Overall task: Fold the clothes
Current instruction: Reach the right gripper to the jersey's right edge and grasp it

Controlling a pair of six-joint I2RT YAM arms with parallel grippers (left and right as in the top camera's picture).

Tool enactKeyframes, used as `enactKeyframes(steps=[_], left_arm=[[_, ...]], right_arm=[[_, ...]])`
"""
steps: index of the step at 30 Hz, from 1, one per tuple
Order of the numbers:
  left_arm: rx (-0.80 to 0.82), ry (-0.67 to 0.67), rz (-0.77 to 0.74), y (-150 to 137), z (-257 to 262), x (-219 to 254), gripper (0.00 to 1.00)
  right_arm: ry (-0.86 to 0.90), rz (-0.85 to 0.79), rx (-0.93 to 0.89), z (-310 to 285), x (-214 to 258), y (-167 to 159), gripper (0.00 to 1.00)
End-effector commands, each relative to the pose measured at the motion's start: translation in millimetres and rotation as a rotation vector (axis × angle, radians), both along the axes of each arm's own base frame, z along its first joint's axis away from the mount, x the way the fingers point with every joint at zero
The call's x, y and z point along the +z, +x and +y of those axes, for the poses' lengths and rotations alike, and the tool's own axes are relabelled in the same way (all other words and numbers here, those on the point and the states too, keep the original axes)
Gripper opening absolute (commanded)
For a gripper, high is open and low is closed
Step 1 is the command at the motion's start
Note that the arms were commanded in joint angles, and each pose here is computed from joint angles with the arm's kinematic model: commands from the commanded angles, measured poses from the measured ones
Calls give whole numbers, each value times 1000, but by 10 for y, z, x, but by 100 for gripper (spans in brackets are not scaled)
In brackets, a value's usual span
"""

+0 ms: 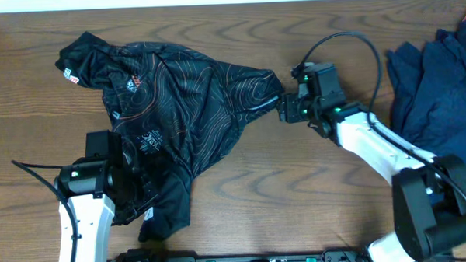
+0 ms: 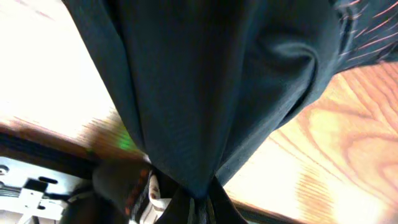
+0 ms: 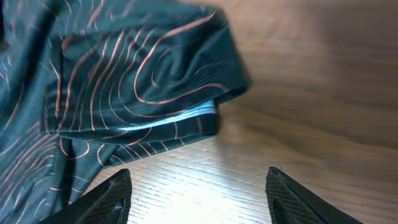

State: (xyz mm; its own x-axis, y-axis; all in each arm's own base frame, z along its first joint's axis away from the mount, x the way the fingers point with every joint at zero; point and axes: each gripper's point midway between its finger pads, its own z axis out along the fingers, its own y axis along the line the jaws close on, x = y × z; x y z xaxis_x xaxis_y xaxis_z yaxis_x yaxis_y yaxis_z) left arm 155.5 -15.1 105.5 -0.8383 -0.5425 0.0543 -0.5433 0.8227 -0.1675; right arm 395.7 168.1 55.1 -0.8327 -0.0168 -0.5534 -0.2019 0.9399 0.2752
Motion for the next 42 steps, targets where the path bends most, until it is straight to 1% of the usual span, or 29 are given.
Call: enactKeyframes(steps=[1,4,8,13,17,18,19,20,22,23,27,31,34,36,38,41,42], left_arm=[[30,61,-20,37,113,10,6],[31,63,-52,120,120,14,6],[32,65,-70,165,125,18,6],[31,65,-69,163,124,17,6],[31,65,-70,164,125,17,6],[32,65,-69,163,125,17,6],[31,65,-70,164,125,17,6],[31,65,-70,164,125,17,6],[31,65,-69,163,124,17,6],[31,65,-70,165,125,18,6],[33,74,-93,220,144,23,6],[37,113,-114,275,212,26,6],[42,154,-111,268,285,23,6],[43,157,-111,269,292,23,6],[43,157,-111,270,292,23,6],[43,157,-110,266,291,22,6],[43,157,-110,266,291,22,6]], right_arm=[[-27,6,45,129,-115,12,70],[-81,-17,59,168,-211,64,75],[-172,-60,8,105,-321,164,76],[-149,-69,26,205,-474,221,78],[-103,-66,56,330,-594,233,74],[-94,-66,47,345,-614,245,70],[-86,-66,38,352,-625,255,54],[-79,-66,30,359,-634,263,36],[-75,-67,11,347,-633,278,9],[-86,-68,-5,314,-638,288,1],[-220,-78,-121,-68,-589,337,1],[-357,-106,-294,-705,-261,399,1],[-370,-113,-397,-1143,26,404,1],[-359,-95,-436,-1355,133,356,1],[-354,-56,-456,-1510,165,269,9],[-396,16,-473,-1714,116,104,7],[-406,46,-479,-1768,81,44,9]])
